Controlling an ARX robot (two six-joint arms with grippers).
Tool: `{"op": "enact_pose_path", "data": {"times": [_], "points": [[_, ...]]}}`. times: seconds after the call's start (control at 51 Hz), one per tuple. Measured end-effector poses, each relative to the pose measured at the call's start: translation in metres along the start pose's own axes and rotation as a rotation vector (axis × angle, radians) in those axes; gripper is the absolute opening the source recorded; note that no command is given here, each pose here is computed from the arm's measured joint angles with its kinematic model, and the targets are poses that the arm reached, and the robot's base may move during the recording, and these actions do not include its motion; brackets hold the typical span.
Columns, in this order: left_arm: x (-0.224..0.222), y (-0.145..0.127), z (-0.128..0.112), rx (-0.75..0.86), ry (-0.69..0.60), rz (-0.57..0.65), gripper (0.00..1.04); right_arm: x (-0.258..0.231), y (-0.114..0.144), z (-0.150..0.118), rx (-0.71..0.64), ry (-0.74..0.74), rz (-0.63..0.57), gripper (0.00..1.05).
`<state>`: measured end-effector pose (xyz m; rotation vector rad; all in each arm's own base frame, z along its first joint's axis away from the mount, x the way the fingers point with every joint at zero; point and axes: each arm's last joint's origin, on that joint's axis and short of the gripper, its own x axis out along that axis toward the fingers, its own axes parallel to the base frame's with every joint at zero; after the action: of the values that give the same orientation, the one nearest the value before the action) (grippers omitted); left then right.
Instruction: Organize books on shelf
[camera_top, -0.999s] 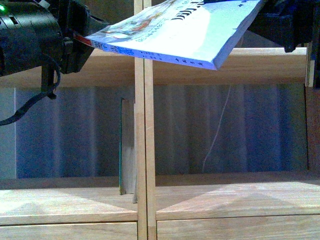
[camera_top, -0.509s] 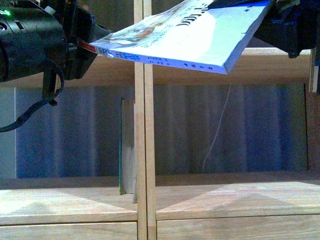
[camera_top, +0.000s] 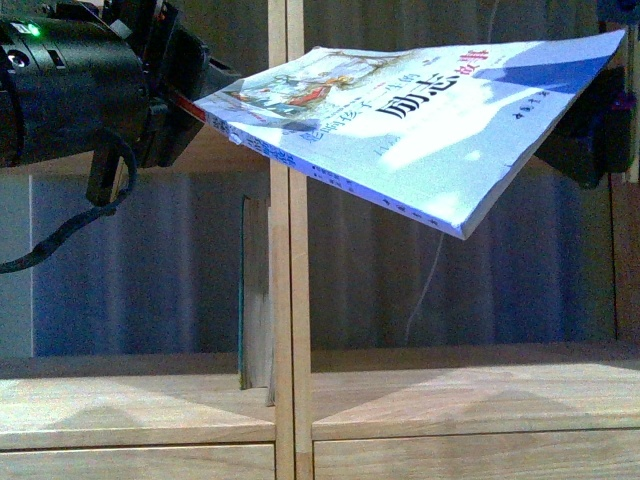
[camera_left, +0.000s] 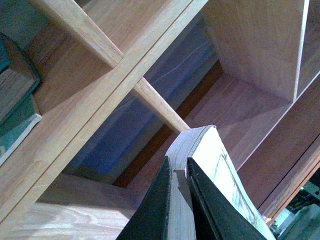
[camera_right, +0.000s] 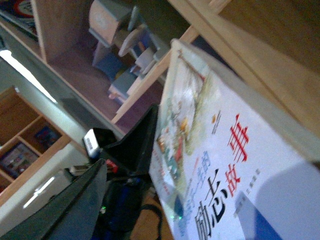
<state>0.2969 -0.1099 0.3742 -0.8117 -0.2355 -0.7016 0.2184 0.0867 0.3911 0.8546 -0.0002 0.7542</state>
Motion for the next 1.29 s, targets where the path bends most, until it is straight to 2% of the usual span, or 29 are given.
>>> {"op": "enact_pose_path", "data": {"times": [0.059,0.235,0.49,0.588,0.646,0.862,1.058,1.293], "points": [[-0.002,0.001,0.003,0.036,0.008,0.020,0.07,-0.001,-0.006,0.005,-0.058,-0.050,-0.058,0.99],[-0.009,0.007,0.017,0.158,0.011,0.087,0.07,-0.002,-0.025,0.017,-0.229,-0.140,-0.200,0.98],[-0.020,0.014,0.038,0.295,-0.007,0.172,0.07,-0.003,-0.053,0.022,-0.492,-0.190,-0.397,0.98],[-0.025,0.009,0.044,0.380,-0.001,0.199,0.07,-0.008,-0.063,0.022,-0.565,-0.192,-0.441,0.98],[-0.028,0.007,0.047,0.488,0.002,0.249,0.07,-0.013,-0.069,0.021,-0.600,-0.191,-0.466,0.98],[-0.050,0.015,0.057,0.985,0.039,0.371,0.07,-0.032,-0.090,0.016,-0.627,-0.164,-0.519,0.98],[-0.057,0.032,0.068,1.159,0.057,0.386,0.07,-0.043,-0.090,0.010,-0.632,-0.163,-0.508,0.98],[-0.050,0.078,0.081,1.231,0.061,0.386,0.07,-0.064,-0.086,-0.005,-0.640,-0.164,-0.448,0.98]]}}
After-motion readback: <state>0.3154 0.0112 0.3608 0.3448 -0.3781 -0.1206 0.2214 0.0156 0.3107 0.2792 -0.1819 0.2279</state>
